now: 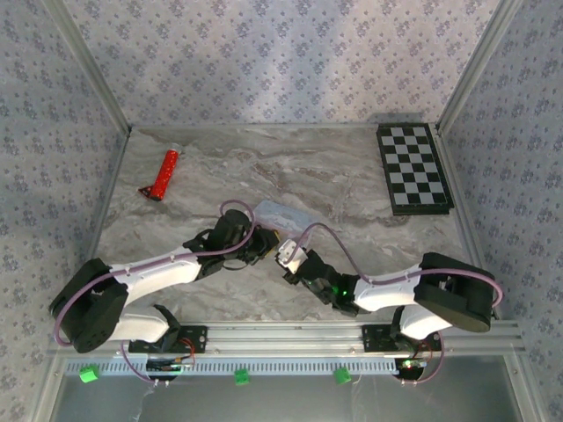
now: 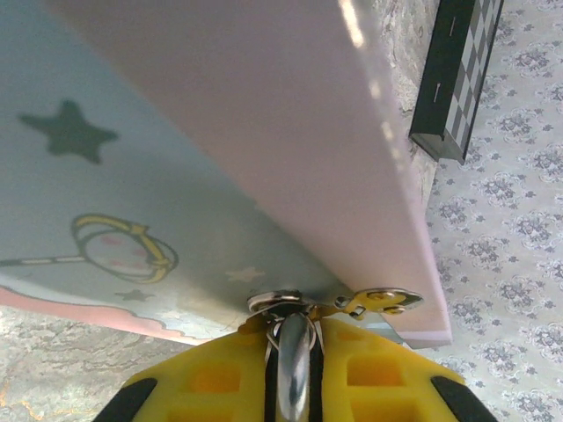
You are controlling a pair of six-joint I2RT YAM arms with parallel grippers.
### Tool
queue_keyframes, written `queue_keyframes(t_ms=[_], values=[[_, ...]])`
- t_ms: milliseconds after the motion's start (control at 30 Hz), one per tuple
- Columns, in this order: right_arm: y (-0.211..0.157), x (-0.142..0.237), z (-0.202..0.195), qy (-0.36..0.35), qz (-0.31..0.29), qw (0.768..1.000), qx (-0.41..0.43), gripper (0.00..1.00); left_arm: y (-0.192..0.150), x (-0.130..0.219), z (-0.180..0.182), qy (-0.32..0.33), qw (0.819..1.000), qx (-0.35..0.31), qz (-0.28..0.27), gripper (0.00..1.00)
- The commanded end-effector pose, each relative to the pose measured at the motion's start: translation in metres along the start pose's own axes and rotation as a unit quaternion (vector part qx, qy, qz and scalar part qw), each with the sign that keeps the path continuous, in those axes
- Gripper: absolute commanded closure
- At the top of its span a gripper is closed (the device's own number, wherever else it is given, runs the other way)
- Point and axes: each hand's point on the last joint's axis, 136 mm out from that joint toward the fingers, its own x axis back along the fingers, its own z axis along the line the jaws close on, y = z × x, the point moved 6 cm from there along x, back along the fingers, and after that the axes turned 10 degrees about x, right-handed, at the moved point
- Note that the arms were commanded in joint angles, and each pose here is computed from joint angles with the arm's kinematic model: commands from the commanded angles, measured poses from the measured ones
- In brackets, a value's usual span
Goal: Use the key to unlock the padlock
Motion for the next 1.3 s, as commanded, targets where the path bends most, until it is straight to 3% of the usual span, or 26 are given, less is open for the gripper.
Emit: queue_keyframes(t_ms=[0,200,333,500,733,867,1267], values=[[-0.002,-0.005,-0.004,-0.026,0.008,0.999,-0.024,0.79,-0.010,0.007,-0.021,-0.043,0.999,-0.018,0.018,1.00],[-0.010,-0.006,-0.007,-0.052,0.026,0.997,-0.055,0.89,-0.010,0.003,-0.023,-0.044,0.999,-0.022,0.020,1.00],[-0.023,0.002,-0.016,-0.074,0.032,0.981,-0.174,0.99,-0.009,0.001,-0.024,-0.043,0.999,-0.026,0.020,1.00],[-0.031,0.006,-0.012,-0.032,0.049,0.951,-0.304,1.00,-0.008,-0.002,-0.022,-0.037,0.999,-0.031,0.017,1.00],[-0.032,0.007,0.003,0.015,0.069,0.935,-0.348,1.00,-0.006,-0.007,-0.020,-0.026,0.999,-0.043,0.013,1.00],[-0.042,0.011,0.005,0.010,0.095,0.929,-0.358,1.00,-0.003,-0.009,-0.018,-0.008,0.998,-0.057,0.005,0.94],[-0.090,0.023,0.009,-0.030,0.173,0.891,-0.419,1.00,0.011,-0.019,0.008,0.046,0.997,-0.058,-0.002,0.57]])
